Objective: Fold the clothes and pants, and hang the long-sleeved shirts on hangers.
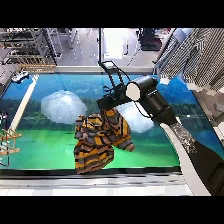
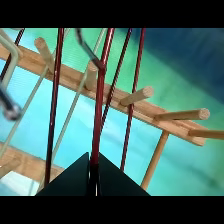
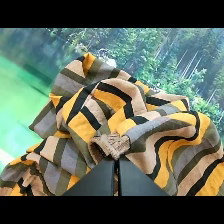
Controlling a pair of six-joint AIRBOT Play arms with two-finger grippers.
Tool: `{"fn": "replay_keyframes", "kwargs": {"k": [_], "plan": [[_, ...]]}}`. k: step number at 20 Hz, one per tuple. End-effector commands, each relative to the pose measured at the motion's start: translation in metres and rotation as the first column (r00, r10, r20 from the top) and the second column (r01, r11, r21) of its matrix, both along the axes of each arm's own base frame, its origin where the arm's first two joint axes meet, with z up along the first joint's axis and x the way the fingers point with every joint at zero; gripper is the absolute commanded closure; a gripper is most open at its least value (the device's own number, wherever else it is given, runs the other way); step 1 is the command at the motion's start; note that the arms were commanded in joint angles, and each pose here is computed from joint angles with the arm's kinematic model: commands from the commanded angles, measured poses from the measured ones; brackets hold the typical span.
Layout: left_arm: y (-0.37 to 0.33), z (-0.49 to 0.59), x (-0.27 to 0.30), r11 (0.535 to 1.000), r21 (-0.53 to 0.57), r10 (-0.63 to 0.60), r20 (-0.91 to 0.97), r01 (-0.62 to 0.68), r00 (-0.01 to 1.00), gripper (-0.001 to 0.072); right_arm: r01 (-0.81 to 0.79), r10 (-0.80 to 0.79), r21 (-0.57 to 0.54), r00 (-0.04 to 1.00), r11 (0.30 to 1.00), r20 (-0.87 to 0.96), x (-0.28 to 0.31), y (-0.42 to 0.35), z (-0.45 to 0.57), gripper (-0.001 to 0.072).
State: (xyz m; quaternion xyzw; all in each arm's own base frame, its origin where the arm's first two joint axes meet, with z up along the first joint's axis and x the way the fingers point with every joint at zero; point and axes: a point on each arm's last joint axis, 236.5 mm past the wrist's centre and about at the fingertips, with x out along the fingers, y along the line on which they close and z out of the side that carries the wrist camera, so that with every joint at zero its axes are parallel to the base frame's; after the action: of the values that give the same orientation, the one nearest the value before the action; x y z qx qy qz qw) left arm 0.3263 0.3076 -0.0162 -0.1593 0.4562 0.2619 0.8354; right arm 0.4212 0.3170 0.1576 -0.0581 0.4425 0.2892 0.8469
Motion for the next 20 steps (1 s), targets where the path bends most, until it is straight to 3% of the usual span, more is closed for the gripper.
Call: {"fn": "replay_keyframes", "kwargs": {"k": [1, 7, 10, 12, 13, 15, 18, 20], "plan": [[-0.001, 0.008, 0.002, 1.000, 0.019, -0.021, 0.011, 0.020, 1.000, 0.0693, 0.000, 0.000, 0.000, 1.000, 1.000, -0.002, 0.000, 0.001, -0.001, 0.0693], [-0.040, 0.115, 0.045, 0.986, 0.088, -0.165, 0.331, 0.144, 0.929, 0.0693, -0.001, 0.001, 0.001, 1.000, 1.000, -0.006, -0.001, 0.001, -0.001, 0.0693], [-0.089, 0.199, 0.065, 0.967, 0.075, -0.245, 0.556, 0.245, 0.795, 0.0693, -0.003, 0.003, -0.013, 1.000, 1.000, -0.024, -0.005, -0.002, -0.004, 0.0693], [-0.138, 0.240, 0.077, 0.913, 0.068, -0.335, 0.688, 0.402, 0.644, 0.0693, -0.004, 0.003, -0.015, 1.000, 1.000, -0.023, -0.005, -0.002, -0.004, 0.0693], [-0.167, 0.259, 0.079, 0.858, 0.087, -0.394, 0.745, 0.506, 0.539, 0.0693, -0.003, 0.003, -0.020, 1.000, 1.000, -0.019, -0.004, -0.003, -0.004, 0.0693], [-0.225, 0.280, 0.071, 0.705, 0.161, -0.513, 0.789, 0.691, 0.339, 0.0693, 0.012, -0.012, -0.055, 1.000, 0.998, 0.007, 0.002, -0.011, -0.004, 0.0693], [-0.301, 0.260, 0.047, 0.411, 0.218, -0.664, 0.737, 0.885, 0.127, 0.0693, 0.037, -0.034, -0.089, 0.999, 0.995, 0.039, 0.011, -0.024, -0.002, 0.0694], [-0.344, 0.245, 0.032, 0.214, 0.192, -0.670, 0.743, 0.958, 0.001, 0.0693, 0.057, -0.050, -0.109, 0.997, 0.992, 0.060, 0.017, -0.032, -0.002, 0.0694]]}}
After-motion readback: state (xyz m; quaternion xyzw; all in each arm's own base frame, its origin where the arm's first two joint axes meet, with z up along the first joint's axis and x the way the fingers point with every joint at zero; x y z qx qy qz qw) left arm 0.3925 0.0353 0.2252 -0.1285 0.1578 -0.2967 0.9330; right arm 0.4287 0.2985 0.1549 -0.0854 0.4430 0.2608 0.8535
